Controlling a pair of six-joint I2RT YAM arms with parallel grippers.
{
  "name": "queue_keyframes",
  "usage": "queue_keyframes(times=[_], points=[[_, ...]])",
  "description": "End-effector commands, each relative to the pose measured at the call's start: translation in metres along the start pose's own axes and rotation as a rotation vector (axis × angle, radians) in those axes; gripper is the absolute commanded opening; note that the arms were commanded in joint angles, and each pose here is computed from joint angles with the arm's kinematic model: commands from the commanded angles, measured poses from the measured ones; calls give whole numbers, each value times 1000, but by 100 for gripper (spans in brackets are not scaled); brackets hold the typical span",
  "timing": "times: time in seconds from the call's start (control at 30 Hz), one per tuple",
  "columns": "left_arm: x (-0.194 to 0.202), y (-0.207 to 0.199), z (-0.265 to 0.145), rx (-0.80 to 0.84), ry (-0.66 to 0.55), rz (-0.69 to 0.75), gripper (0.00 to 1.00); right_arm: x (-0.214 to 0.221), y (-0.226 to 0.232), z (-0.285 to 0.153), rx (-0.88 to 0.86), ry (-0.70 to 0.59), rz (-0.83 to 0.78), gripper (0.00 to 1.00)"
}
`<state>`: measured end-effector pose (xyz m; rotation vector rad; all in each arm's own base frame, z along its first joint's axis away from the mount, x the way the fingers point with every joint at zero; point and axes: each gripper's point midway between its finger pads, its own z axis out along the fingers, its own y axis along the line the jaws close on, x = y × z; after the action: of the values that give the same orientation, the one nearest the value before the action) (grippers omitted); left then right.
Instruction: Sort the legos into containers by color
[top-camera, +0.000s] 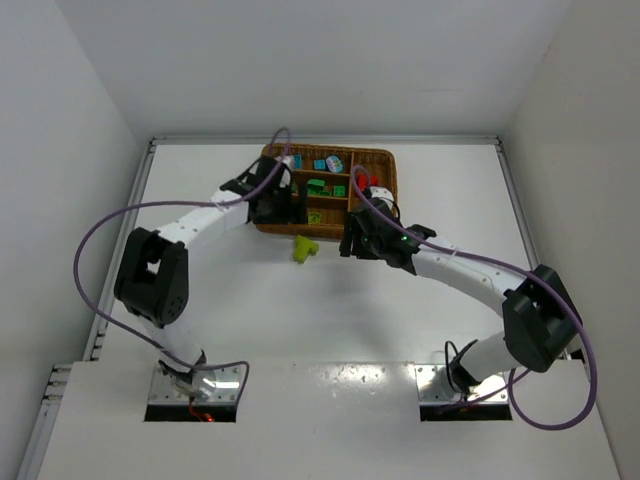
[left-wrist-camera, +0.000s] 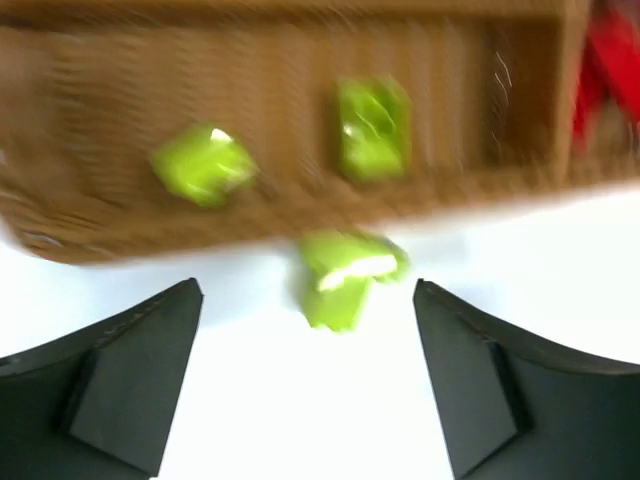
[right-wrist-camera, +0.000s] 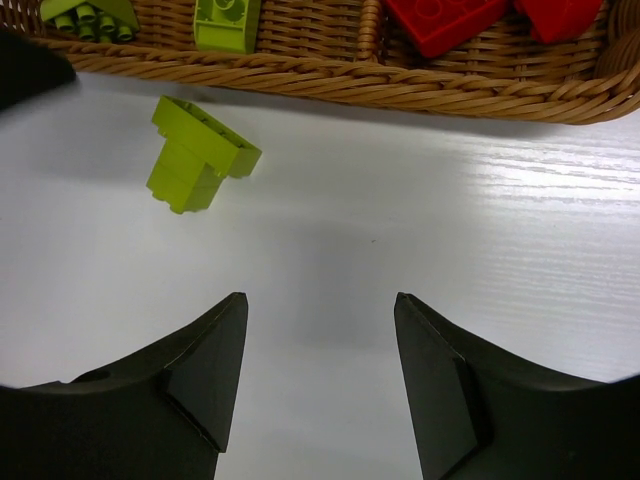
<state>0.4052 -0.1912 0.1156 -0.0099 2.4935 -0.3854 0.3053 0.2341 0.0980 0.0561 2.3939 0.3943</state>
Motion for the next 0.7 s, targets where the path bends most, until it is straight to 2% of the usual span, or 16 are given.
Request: queue_keyframes(times=[0.0,0.17,0.37,0.5,0.53,0.63,0.67], points=[[39,-23,-13,38,32,200,95,-18,13,-3,-34,-41,3,61],[60,-26,-2,4,20,232,97,-17,12,-4,-29,-34,1,61],[76,-15,21,-41,75,238,92,-18,10,-6,-21,-39,1,61],[84,-25,32,-16,102,263,82,-16,9,-6,-16,-32,-1,61],[89,-24,36,-11,119,272,76,-16,9,-6,-16,-32,-1,61],[96,-27,36,-14,126,291,71,-20,11,-7,-21,-39,1,61],[100,-28,38,-22,134,300,65,-20,11,-7,-21,-39,1,61]])
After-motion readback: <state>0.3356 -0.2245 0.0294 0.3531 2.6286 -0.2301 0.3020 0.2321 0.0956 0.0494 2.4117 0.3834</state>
